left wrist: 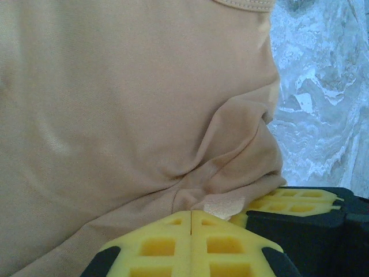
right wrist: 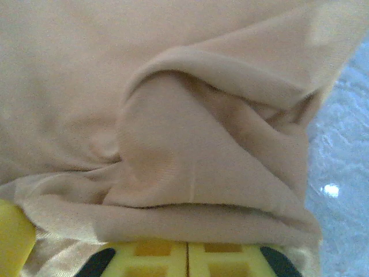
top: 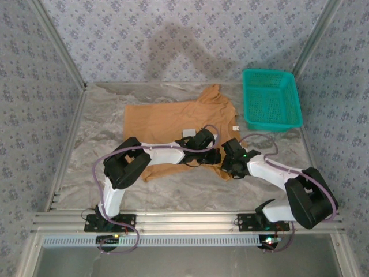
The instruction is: Fold the inside-out t-shirt
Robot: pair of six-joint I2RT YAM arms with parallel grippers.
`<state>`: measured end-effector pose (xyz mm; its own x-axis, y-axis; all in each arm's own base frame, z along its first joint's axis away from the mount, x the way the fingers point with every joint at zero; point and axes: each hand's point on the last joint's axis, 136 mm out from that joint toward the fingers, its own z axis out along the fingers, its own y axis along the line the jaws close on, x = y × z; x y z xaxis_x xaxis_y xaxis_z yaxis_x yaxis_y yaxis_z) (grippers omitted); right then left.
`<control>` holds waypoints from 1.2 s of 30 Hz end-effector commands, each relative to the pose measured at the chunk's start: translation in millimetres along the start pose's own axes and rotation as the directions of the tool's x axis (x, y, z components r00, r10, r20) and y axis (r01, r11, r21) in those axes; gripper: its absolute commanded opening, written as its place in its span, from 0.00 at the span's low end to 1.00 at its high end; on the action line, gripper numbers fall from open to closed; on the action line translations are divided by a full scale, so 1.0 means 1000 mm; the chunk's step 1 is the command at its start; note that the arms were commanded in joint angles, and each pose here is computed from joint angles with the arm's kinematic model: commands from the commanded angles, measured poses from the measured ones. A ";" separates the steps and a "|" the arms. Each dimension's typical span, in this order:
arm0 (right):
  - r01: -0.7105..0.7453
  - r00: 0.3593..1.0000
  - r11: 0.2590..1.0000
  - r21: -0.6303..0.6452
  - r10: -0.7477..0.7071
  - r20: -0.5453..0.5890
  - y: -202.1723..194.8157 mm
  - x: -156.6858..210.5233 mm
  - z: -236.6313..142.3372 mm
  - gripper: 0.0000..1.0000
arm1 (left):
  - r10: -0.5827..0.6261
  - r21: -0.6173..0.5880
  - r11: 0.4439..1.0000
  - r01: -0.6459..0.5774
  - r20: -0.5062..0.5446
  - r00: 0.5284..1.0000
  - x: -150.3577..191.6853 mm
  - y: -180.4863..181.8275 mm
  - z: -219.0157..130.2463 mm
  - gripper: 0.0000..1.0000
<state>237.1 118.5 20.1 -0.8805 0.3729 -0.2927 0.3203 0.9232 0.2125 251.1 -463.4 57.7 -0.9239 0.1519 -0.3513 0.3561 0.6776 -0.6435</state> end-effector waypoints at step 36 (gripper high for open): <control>0.076 0.997 0.928 -0.364 -0.062 0.050 0.029 0.027 -0.146 0.37 | -0.031 -0.160 0.986 0.041 0.067 0.997 -0.035 0.042 -0.005 0.00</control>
<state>169.1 147.5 172.5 -0.8752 0.3080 -0.3729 0.0567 0.8310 0.5534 299.4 -435.6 33.4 -0.9340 0.0717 -0.3500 0.2645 0.7972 -0.5426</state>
